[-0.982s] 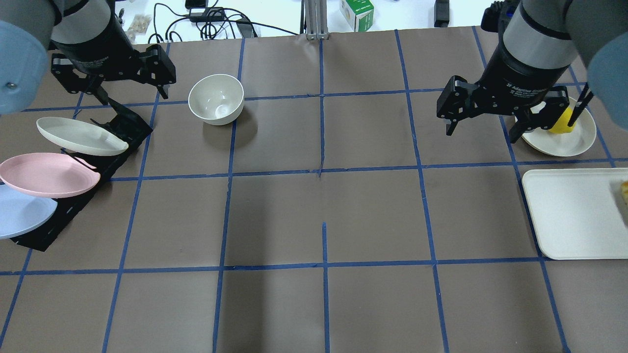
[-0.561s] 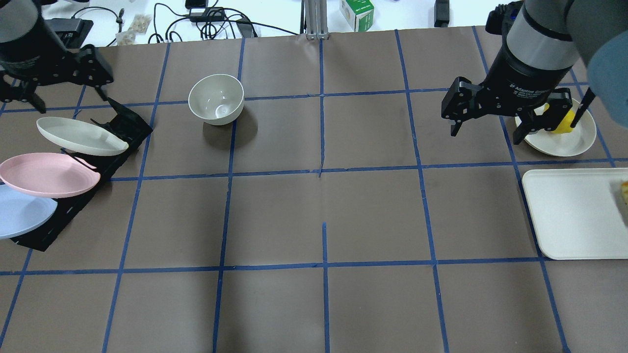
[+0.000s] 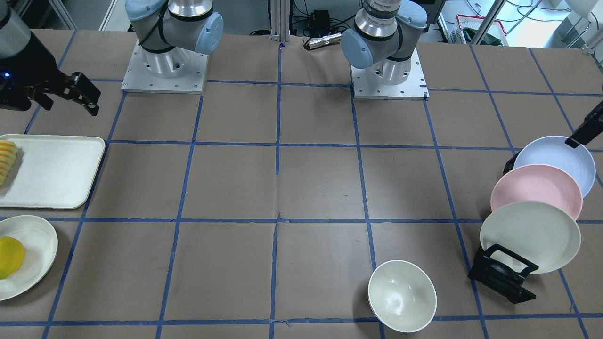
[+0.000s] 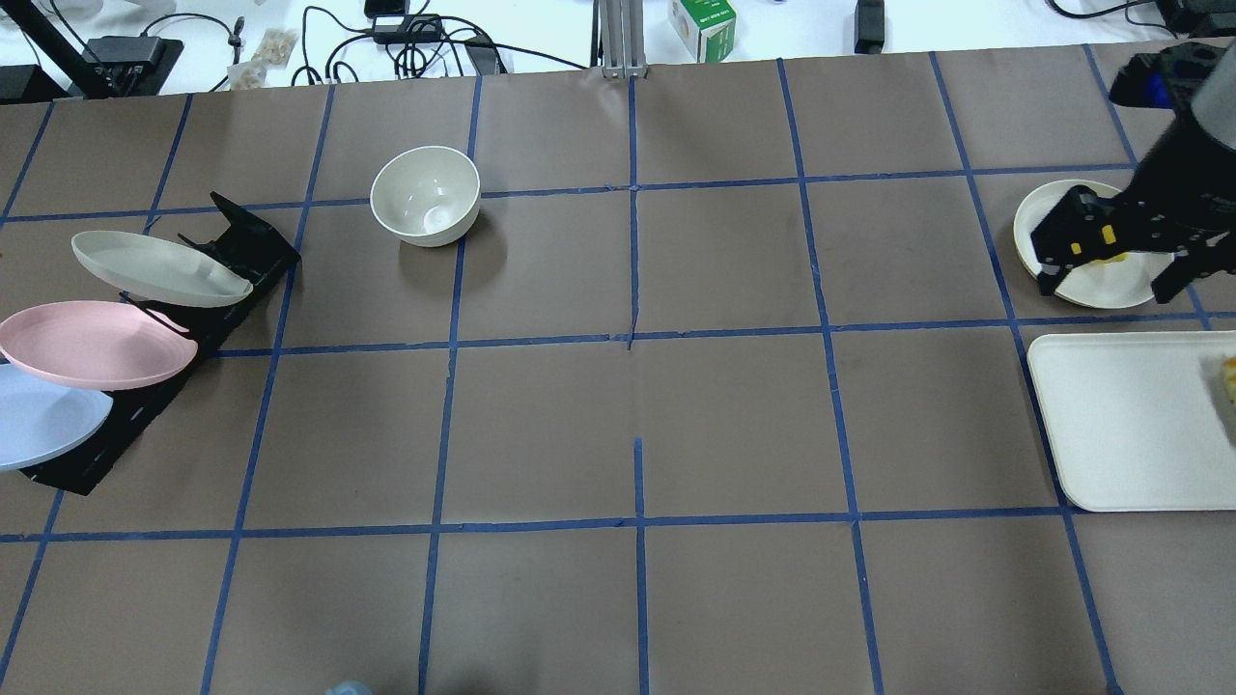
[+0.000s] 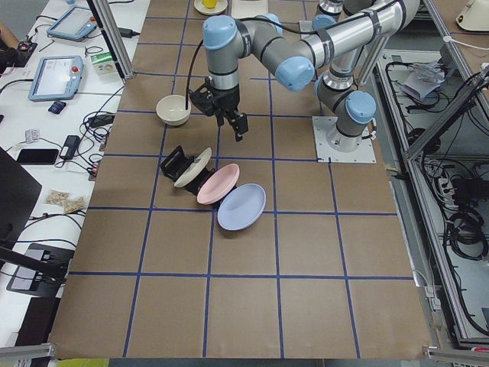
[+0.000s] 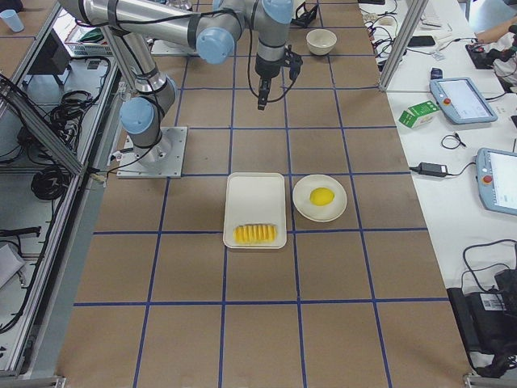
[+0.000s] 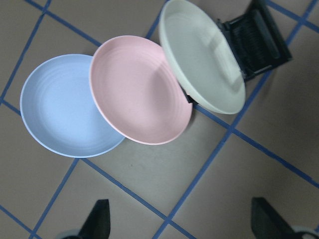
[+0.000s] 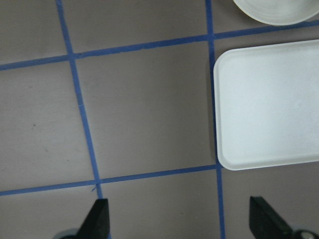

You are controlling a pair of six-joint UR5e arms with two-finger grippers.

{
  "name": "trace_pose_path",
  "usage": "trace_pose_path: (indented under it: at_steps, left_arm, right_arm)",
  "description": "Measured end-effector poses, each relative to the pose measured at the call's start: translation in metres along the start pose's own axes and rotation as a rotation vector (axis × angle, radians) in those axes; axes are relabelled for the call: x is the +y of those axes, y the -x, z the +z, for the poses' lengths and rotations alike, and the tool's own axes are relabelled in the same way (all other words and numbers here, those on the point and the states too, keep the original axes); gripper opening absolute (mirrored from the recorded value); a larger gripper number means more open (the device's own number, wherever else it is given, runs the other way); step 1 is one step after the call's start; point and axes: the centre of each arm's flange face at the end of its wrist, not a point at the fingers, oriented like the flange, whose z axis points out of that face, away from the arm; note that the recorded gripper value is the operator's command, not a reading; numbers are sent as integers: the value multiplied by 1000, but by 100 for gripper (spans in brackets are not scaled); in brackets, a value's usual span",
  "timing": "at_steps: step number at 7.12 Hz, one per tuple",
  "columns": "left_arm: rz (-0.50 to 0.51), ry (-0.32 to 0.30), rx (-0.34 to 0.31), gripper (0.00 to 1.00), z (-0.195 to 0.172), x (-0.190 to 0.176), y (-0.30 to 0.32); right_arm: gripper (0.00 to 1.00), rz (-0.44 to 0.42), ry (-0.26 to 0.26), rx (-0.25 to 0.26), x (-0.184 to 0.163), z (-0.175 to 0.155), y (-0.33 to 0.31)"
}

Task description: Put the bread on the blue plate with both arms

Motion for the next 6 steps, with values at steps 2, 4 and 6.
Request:
trace_pose_path:
  at_steps: [2,4,6]
  left_arm:
    - [-47,40,-87,100,58,-38,56]
    - [-69,59,-187,91,112,-60,81]
    - [-109,101,-198,91,159,-63,105]
  right_arm:
    - [100,-2,-8,26,0,36,-79]
    - [100,2,-9,43,-12,81,-147]
    - [100,56,18,18,-24,136,-218]
